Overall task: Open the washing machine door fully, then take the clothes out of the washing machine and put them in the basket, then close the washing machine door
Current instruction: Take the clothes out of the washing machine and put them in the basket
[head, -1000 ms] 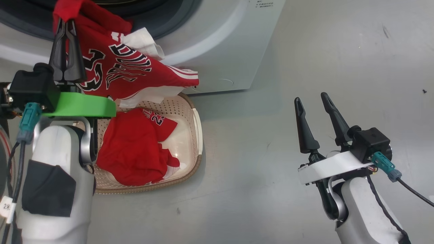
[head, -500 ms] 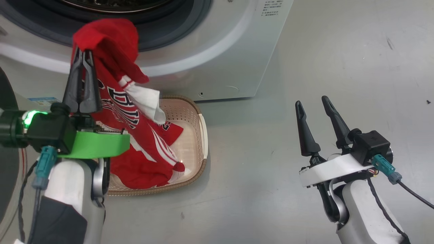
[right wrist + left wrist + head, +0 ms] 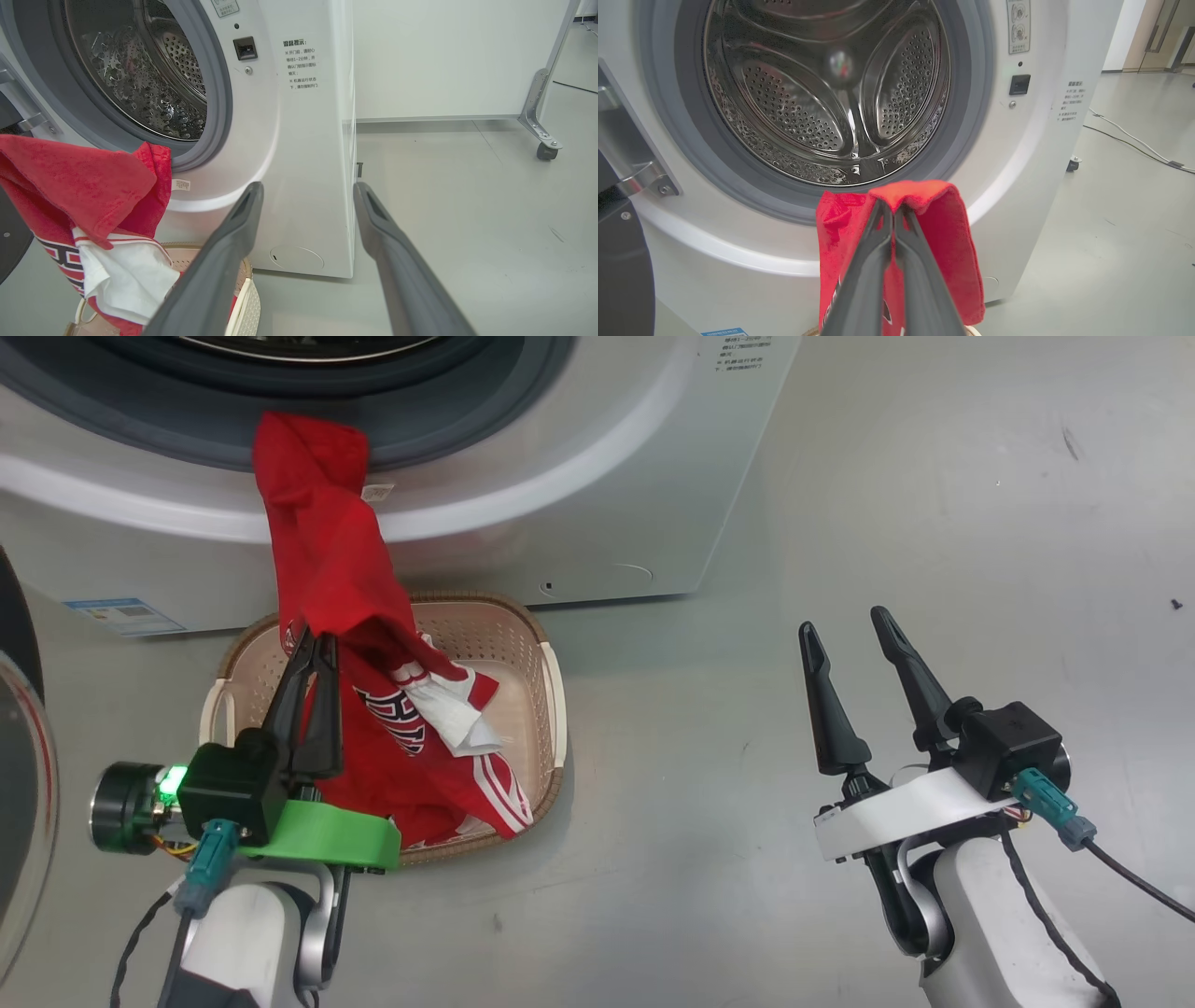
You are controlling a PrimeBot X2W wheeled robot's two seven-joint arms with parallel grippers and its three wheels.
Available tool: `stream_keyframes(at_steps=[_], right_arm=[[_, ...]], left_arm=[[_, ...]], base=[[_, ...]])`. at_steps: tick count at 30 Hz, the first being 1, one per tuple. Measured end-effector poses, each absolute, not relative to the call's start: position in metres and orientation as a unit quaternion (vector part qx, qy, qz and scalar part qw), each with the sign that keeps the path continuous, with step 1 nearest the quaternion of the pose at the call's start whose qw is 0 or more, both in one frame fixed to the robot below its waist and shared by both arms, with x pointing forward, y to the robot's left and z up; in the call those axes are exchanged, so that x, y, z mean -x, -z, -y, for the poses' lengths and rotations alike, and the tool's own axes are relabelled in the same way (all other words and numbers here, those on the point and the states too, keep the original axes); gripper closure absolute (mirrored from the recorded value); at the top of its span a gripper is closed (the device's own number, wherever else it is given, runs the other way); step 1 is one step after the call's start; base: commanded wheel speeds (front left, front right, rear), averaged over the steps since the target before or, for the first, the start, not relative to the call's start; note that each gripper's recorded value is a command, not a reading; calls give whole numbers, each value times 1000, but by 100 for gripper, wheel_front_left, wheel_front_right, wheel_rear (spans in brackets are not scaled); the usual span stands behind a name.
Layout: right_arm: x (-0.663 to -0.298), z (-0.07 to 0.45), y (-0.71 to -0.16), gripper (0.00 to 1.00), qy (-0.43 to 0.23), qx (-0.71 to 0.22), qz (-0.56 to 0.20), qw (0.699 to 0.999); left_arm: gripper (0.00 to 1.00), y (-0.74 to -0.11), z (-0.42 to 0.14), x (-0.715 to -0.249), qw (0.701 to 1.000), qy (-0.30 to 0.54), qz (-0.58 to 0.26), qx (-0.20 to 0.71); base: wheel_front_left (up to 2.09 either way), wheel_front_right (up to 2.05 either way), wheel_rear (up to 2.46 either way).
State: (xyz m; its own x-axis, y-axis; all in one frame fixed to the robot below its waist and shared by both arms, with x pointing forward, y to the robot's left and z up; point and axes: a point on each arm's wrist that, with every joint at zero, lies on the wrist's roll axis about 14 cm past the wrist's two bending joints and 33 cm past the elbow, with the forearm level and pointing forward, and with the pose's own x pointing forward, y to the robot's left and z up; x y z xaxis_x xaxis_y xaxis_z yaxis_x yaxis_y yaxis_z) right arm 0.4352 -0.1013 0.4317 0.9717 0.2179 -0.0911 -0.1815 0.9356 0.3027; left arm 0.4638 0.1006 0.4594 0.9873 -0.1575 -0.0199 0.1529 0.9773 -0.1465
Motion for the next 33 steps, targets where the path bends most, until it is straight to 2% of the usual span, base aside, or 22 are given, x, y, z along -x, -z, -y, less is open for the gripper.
stream_keyframes(at_steps=[8, 18, 33], right_arm=[[-434, 109, -424, 0, -91, -147, -71, 982], [-437, 122, -415, 0, -69, -154, -79, 983], [-448, 136, -395, 0, -47, -155, -95, 982]], left_arm=[[100, -407, -91, -458, 988, 86, -103, 78], [100, -328, -88, -442, 965, 96, -236, 63], [100, -248, -82, -461, 927, 112, -355, 54]], base=[[0, 0, 0], [0, 0, 0], [0, 0, 0]])
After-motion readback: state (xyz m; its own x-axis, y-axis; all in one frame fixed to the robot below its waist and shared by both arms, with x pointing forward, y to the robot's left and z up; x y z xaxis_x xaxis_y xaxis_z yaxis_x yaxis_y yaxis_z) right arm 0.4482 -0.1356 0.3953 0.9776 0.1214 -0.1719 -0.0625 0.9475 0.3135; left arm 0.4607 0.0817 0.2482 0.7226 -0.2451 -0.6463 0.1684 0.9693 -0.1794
